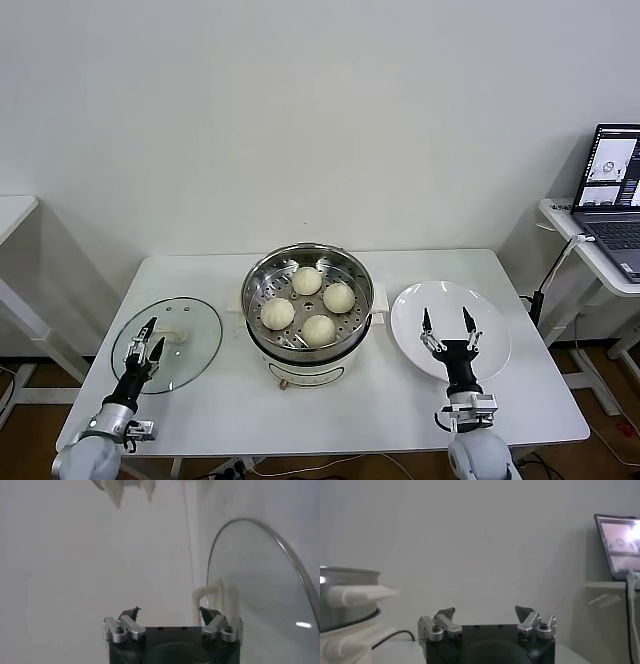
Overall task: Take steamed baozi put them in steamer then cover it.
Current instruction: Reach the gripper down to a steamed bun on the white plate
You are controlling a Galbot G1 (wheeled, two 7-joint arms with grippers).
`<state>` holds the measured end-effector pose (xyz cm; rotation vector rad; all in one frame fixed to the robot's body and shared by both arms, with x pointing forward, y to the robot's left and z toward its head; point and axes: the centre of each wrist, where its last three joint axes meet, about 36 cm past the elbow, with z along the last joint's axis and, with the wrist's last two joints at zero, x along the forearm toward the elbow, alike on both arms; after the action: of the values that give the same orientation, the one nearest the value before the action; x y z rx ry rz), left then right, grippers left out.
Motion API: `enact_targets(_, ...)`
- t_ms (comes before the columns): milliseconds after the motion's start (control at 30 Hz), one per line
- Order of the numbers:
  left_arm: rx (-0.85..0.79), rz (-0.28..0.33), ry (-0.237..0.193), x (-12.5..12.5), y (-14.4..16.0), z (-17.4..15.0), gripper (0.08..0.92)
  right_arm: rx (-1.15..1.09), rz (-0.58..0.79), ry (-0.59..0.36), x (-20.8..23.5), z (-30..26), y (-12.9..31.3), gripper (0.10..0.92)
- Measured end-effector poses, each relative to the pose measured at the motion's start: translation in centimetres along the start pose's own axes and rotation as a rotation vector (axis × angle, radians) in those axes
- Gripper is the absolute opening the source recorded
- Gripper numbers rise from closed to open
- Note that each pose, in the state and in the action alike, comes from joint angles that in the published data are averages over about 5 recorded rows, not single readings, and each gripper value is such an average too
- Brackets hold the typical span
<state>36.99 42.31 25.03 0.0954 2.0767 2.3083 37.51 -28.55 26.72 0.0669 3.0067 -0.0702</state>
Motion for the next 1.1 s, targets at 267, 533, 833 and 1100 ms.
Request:
enact_targets(267, -0.003, 0.005, 0.020, -1.3, -0.3, 0.1, 0.823, 0.005, 0.004, 0.013, 0.8, 0.7, 0.4, 0.823)
enact_targets(533, 0.010, 0.010, 0.049, -2.0, -0.3, -0.3, 0.823, 0.011, 0.006, 0.017, 1.3, 1.1, 0.4, 0.823)
enact_targets(833, 0.034, 0.009, 0.089, -2.8, 0.0, -0.8, 0.823, 0.018, 0.008, 0.018, 1.7, 1.2, 0.3, 0.823)
enact_targets(1100, 0.048, 0.017, 0.106, -3.4, -0.3, -1.4, 0.823, 0.021, 0.006, 0.013, 1.8, 1.1, 0.3, 0.823)
